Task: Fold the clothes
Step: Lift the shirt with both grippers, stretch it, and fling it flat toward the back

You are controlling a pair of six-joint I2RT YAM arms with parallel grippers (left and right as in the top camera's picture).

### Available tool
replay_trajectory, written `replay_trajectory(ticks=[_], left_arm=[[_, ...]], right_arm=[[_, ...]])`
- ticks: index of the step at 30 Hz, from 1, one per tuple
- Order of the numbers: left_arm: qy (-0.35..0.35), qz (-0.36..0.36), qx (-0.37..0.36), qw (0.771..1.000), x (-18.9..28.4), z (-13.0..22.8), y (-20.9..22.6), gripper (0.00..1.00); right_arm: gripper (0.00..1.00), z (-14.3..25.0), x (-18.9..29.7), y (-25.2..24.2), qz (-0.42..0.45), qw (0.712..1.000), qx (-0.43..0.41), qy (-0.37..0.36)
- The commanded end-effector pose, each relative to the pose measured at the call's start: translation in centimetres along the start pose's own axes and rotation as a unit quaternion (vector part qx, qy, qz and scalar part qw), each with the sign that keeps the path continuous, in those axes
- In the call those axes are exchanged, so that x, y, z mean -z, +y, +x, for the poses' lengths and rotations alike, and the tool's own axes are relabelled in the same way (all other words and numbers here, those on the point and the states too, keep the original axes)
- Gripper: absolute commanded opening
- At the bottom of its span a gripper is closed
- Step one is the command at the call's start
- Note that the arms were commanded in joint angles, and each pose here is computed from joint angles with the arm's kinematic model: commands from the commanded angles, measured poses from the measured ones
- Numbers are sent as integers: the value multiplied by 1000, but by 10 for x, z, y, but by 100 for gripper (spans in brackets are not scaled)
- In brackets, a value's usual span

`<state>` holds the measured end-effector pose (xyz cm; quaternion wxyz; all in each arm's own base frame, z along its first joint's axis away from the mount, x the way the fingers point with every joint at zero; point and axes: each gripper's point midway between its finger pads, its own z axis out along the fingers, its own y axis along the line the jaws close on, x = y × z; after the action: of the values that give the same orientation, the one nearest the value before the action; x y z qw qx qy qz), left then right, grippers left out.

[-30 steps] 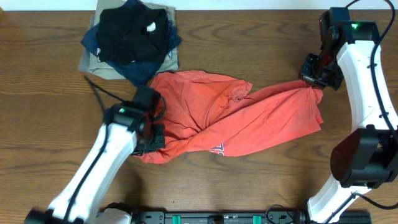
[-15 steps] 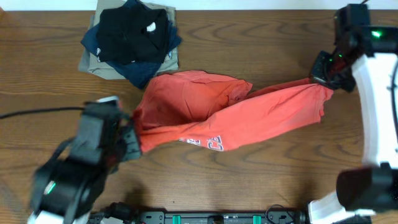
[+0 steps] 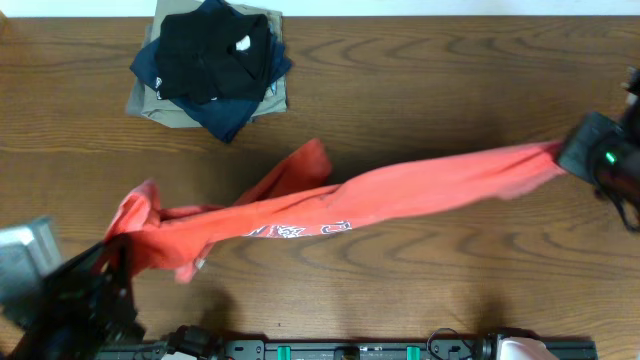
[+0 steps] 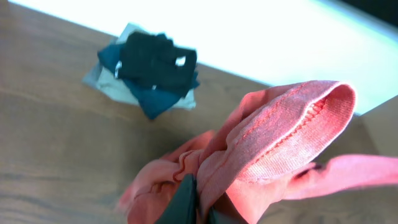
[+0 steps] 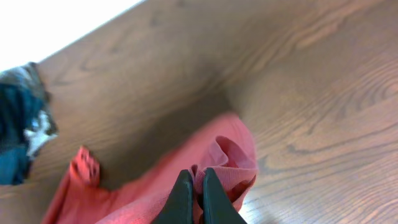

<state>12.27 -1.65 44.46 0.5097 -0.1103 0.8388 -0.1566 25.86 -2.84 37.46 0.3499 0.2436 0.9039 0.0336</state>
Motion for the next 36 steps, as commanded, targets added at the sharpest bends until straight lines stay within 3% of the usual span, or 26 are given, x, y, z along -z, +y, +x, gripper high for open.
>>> replay_trajectory(ticks=[1,5,10,13,17,20,23,26,31,34,36], left_arm=[[-22,-4,6,1000,8,-9,2,6],[-10,-10,19,1000,-7,-13,-3,6],[23,-2,36,999,-62,-29,-28,6],[50,48,10,998,-113,-42,-63,6],[74,61,9,995,-204,-52,-89,6],[44,75,-26,996,-272,-69,-107,6],[-14,80,-52,995,-314,-95,-118,6],[-95,79,-44,991,-307,-144,-126,7],[-215,118,-31,969,-212,-225,-143,7],[-241,127,-30,962,-184,-239,-145,7],[-222,128,-34,966,-191,-231,-145,7]], right_arm=[[1,-12,36,-2,-15,998,4,-54],[1,-22,54,2,-27,996,11,-82],[1,-37,32,10,-25,997,15,-75],[1,-51,2,13,-17,998,6,-58],[1,-79,-47,11,-17,999,-15,-42],[1,-110,-73,26,-70,995,8,-64],[1,-149,-69,35,-122,985,4,-122],[2,-183,-21,26,-148,971,-4,-190],[2,-208,66,-28,-95,953,-40,-284],[2,-204,75,-51,-72,955,-39,-287],[1,-198,61,-61,-64,963,-41,-259]])
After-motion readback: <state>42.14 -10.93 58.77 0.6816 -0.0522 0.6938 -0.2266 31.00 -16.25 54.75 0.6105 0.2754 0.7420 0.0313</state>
